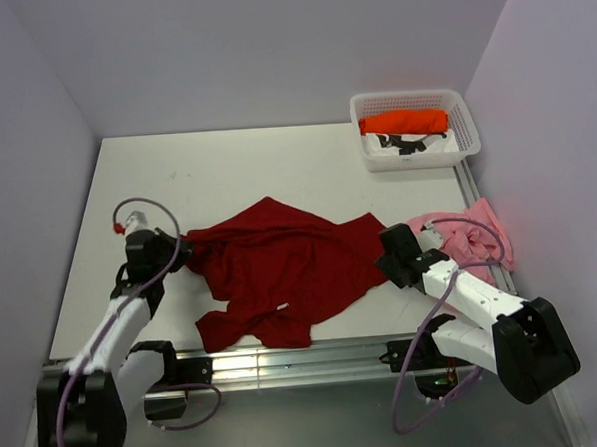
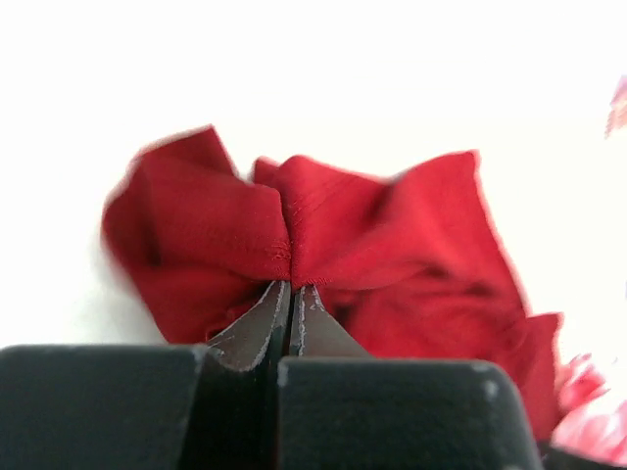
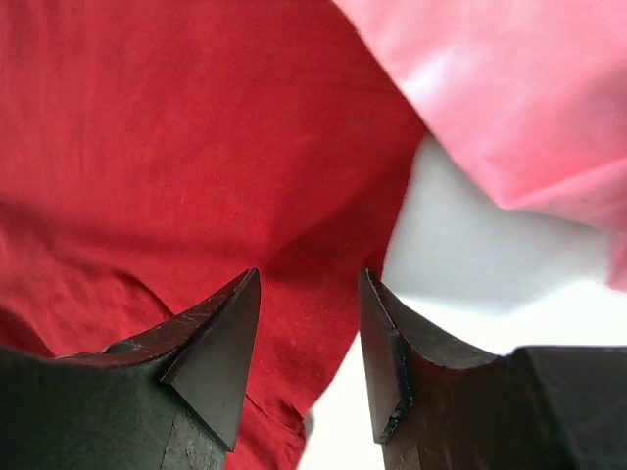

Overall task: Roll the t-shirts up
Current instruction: Move the tshirt to the center of the board

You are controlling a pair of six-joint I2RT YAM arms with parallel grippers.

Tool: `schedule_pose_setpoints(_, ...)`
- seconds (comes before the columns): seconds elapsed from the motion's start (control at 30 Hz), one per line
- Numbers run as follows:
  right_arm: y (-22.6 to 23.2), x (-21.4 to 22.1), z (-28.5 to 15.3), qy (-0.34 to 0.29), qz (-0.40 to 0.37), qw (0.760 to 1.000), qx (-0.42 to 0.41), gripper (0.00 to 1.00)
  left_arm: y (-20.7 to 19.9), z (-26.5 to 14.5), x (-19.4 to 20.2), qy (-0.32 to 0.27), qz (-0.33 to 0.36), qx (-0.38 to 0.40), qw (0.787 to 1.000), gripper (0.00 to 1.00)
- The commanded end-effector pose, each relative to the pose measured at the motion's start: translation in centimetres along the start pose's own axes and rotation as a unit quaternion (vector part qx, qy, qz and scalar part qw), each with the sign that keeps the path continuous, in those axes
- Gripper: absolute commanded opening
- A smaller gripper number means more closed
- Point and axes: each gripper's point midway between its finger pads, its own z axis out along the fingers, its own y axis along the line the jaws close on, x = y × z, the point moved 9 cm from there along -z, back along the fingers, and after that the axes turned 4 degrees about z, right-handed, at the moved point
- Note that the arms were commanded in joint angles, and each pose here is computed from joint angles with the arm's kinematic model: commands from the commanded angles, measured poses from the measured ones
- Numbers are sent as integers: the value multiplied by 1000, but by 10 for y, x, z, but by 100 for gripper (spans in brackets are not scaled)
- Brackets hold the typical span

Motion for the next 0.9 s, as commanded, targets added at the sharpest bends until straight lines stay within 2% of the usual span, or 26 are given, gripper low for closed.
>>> schedule_pose_setpoints(0.0, 5, 3, 7, 3, -4, 1000, 5, 52, 3, -32, -8, -83, -54, 7, 995, 0)
schedule_pose_setpoints(0.03, 8, 4, 7, 7, -9, 1000, 3, 51, 10, -37, -5, -99, -63, -13, 993, 0)
schedule_pose_setpoints(0.07, 12, 4, 8, 10, -15, 1000, 4, 50, 7, -49, -8, -123, -62, 2, 990, 4)
schedule_pose_setpoints(0.1, 14, 5, 9, 12, -19, 1000, 5, 50, 7, -54, -9, -132, -60, 6, 989, 27)
schedule_pose_setpoints(0.17, 20, 7, 10, 17, -31, 999, 4, 47, 3, -64, -17, -153, -45, 10, 987, 60)
schedule_pose_setpoints(0.2, 23, 7, 11, 18, -34, 999, 0, 45, 5, -66, -16, -145, -40, -4, 989, 97)
schedule_pose_setpoints(0.33, 29, 9, 12, 21, -48, 999, 0, 44, -3, -70, -32, -143, -21, -41, 989, 99)
schedule_pose_setpoints(0.43, 30, 9, 14, 20, -57, 998, 1, 43, -19, -69, -44, -144, 7, 7, 990, 100)
schedule_pose_setpoints(0.57, 29, 9, 17, 18, -67, 997, 18, 40, -37, -46, -52, -88, 24, 46, 995, 99)
schedule_pose_setpoints(0.67, 28, 10, 17, 22, -70, 997, 14, 29, -44, -24, -55, -42, 20, 49, 998, 99)
schedule_pose_setpoints(0.7, 29, 10, 16, 24, -71, 997, 8, 6, -47, -19, -56, -33, 17, 53, 998, 99)
schedule_pose_setpoints(0.73, 28, 12, 15, 32, -73, 997, 1, 0, -45, -6, -51, -13, 14, 41, 999, 99)
schedule_pose_setpoints(0.87, 19, 12, 6, 35, -77, 996, 15, 0, -61, 18, -32, 7, 42, 9, 999, 100)
